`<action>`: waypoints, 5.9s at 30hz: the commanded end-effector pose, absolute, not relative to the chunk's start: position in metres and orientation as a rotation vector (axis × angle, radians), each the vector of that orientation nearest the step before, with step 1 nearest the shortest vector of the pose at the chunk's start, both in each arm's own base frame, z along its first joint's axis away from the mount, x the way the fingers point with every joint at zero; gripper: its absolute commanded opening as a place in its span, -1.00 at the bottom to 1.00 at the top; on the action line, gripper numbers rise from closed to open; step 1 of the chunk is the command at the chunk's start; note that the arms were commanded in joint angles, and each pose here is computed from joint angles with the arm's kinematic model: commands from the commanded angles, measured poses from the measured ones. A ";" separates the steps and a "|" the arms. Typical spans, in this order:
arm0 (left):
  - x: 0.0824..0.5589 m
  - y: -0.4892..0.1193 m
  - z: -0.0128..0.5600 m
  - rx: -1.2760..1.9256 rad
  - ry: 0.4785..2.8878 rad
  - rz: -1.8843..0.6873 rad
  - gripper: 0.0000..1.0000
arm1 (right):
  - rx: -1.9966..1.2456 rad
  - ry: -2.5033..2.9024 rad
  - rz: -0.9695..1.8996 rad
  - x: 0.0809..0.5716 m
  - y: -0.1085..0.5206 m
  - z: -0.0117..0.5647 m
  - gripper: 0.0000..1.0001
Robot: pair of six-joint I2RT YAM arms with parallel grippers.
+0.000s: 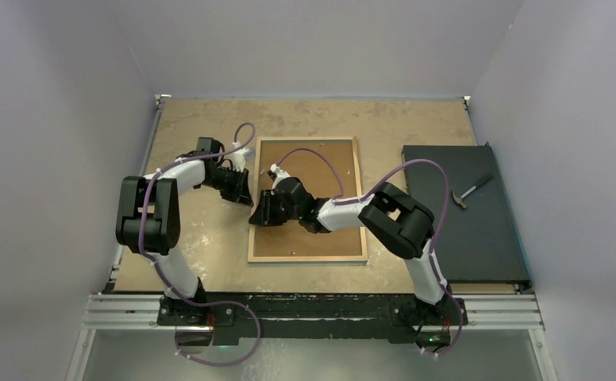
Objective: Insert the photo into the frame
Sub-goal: Install the photo frame at the center of the board.
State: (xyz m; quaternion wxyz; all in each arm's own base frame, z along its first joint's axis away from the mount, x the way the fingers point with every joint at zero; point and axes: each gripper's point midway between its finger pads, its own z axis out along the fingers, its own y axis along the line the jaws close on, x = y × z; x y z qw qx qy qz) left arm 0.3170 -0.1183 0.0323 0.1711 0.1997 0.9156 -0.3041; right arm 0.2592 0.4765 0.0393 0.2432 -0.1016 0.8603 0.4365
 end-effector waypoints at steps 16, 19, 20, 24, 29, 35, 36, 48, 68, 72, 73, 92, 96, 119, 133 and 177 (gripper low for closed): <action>0.353 -0.107 0.061 0.538 2.573 -0.772 -0.50 | -0.199 2.172 1.237 0.339 0.421 0.136 0.02; 0.368 -0.110 0.061 0.503 2.564 -0.790 -0.44 | -0.193 2.188 1.173 0.367 0.417 0.119 0.04; 0.373 -0.112 0.060 0.496 2.561 -0.800 -0.44 | -0.188 2.190 1.171 0.375 0.415 0.116 0.04; 0.383 -0.114 0.048 0.461 2.573 -0.819 -0.45 | -0.182 2.196 1.173 0.396 0.419 0.106 0.02; 0.385 -0.117 0.037 0.442 2.586 -0.846 -0.59 | -0.183 2.202 1.206 0.407 0.432 0.098 -0.01; 0.381 -0.118 0.026 0.440 2.603 -0.872 -0.73 | -0.147 2.197 1.218 0.421 0.442 0.087 -0.04; 0.381 -0.118 0.025 0.441 2.605 -0.871 -0.74 | -0.144 2.203 1.222 0.421 0.444 0.083 -0.04; 0.372 -0.115 0.017 0.437 2.623 -0.853 -0.81 | -0.139 2.231 1.262 0.417 0.460 0.069 -0.07; 0.366 -0.114 0.015 0.454 2.627 -0.848 -0.86 | -0.037 2.265 1.251 0.422 0.470 0.051 -0.20; 0.365 -0.113 0.015 0.459 2.626 -0.846 -0.86 | -0.020 2.265 1.244 0.425 0.470 0.048 -0.20; 0.365 -0.113 0.015 0.460 2.627 -0.847 -0.86 | -0.015 2.266 1.247 0.425 0.471 0.048 -0.21; 0.361 -0.113 0.015 0.472 2.632 -0.851 -0.87 | 0.040 2.261 1.222 0.431 0.475 0.045 -0.27; 0.360 -0.113 0.015 0.474 2.632 -0.854 -0.87 | 0.048 2.264 1.218 0.431 0.477 0.043 -0.28; 0.356 -0.113 0.017 0.500 2.630 -0.849 -0.89 | 0.141 2.246 1.137 0.435 0.474 0.034 -0.36; 0.353 -0.112 0.016 0.504 2.633 -0.844 -0.89 | 0.159 2.236 1.094 0.437 0.470 0.029 -0.46; 0.348 -0.110 0.017 0.514 2.632 -0.835 -0.92 | 0.099 2.192 0.906 0.431 0.474 0.046 -0.06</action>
